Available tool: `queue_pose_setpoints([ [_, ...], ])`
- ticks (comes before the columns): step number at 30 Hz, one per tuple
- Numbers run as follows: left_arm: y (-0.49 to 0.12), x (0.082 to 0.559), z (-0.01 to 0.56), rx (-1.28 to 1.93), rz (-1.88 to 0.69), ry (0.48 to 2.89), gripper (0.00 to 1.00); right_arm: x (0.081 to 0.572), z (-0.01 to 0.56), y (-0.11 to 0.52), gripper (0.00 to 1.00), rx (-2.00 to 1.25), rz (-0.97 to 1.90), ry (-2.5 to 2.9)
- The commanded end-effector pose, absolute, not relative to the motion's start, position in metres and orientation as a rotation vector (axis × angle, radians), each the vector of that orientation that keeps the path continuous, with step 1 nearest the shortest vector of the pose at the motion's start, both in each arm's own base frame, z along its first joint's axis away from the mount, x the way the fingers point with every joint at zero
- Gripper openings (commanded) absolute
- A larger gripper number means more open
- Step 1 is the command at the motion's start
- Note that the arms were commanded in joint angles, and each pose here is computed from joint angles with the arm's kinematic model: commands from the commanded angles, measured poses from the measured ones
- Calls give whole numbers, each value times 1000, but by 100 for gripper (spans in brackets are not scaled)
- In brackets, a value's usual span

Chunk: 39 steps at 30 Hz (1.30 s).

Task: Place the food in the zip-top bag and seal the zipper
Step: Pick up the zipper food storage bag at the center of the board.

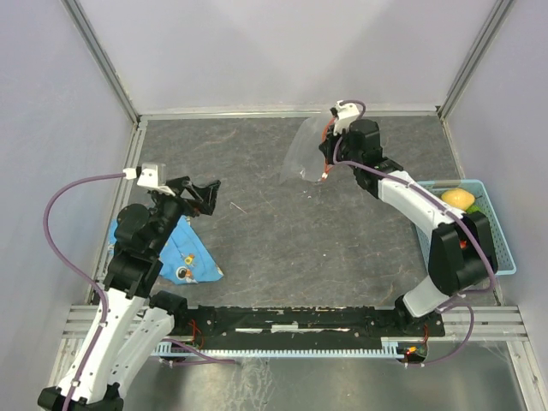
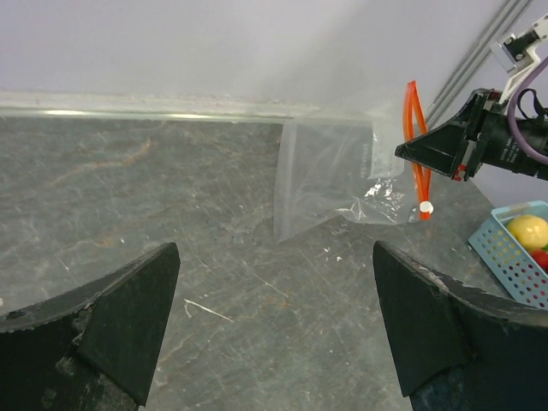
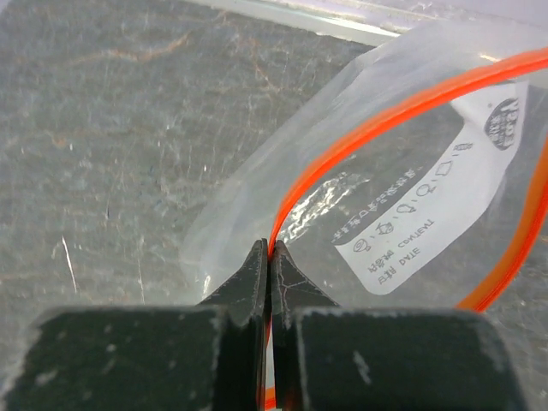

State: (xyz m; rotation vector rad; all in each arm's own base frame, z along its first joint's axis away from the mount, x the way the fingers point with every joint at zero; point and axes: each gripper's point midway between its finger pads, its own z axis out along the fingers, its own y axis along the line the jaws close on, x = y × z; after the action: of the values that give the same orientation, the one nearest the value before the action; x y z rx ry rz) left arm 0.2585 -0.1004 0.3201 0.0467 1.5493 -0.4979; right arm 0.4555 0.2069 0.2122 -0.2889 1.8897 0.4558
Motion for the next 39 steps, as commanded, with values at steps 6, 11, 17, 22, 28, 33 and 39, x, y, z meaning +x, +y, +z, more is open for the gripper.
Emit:
queue_pose_setpoints([
  [6, -116, 264, 321, -92, -675, 1594, 100, 398, 243, 211, 2, -625, 197, 1892],
  [11, -137, 269, 307, -107, -801, 1693, 99, 368, 251, 228, 2, -686, 250, 1884],
  [17, -160, 276, 297, -131, -920, 1788, 95, 338, 258, 254, 2, -692, 378, 1867],
  [22, -168, 282, 293, -162, -951, 1833, 92, 317, 256, 276, 2, -714, 440, 1871],
  [28, -184, 286, 297, -142, -975, 1857, 88, 302, 250, 300, 2, -750, 459, 1870],
  [33, -200, 287, 299, -118, -981, 1870, 87, 289, 248, 326, 2, -774, 474, 1866],
  [39, -207, 291, 301, -111, -921, 1884, 82, 281, 249, 343, 2, -756, 467, 1855],
])
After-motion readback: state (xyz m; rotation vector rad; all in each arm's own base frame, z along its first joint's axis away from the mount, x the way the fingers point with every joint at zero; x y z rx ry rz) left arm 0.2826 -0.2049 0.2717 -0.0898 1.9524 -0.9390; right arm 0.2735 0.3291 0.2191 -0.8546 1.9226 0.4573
